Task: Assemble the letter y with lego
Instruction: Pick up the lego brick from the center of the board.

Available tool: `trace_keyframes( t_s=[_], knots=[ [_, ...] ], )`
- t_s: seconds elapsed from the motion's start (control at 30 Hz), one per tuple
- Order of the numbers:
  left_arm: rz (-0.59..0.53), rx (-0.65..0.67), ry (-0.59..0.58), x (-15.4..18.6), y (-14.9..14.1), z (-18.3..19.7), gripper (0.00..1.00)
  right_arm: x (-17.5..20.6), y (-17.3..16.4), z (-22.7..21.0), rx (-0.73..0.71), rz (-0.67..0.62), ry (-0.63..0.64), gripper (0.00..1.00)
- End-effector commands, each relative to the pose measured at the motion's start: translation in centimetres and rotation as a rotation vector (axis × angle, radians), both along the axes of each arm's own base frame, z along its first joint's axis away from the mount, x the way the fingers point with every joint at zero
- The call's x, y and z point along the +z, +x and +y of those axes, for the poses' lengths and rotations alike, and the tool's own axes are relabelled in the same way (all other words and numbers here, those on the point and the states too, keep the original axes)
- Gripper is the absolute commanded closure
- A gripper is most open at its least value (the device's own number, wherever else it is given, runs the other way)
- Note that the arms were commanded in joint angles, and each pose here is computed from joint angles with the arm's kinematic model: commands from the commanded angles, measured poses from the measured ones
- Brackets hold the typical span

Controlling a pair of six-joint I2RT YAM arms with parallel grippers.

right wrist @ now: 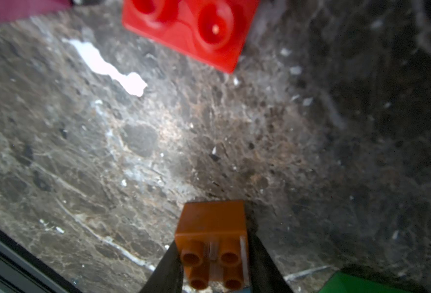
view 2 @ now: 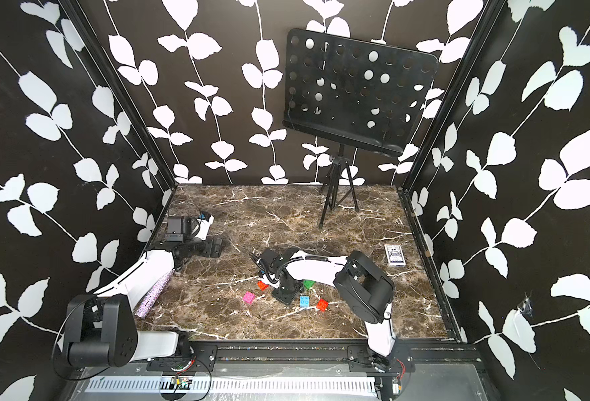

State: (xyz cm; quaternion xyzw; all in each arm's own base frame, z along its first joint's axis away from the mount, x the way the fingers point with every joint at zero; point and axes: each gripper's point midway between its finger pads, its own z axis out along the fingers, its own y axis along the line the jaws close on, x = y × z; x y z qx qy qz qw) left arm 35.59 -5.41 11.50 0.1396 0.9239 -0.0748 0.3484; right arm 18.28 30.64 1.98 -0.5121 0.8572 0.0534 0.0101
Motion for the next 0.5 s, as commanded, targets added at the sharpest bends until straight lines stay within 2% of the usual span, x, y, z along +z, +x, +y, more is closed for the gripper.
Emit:
trace_keyframes(
  t_s=[0.0,0.2,0.3,0.47],
  knots=[
    [-0.015,-0.009,-0.005,0.2,-0.4,0.1,0.04,0.3,0.0,-0.5,0.045,-0.030,-0.016,0.66],
    [-0.020,-0.003,0.003,0.3,-0.3,0.4,0.04,3.1,2.7,0.2,0.139,-0.151,0.055,0.79],
    [-0.024,0.007,0.003,0.4,-0.3,0.7,0.04,4.1,4.1,0.4,0.259,-0.195,0.076,0.80],
    [-0.029,0.016,0.007,0.4,-0.3,1.2,0.04,4.3,5.2,1.1,0.540,-0.222,0.102,0.80]
  ],
)
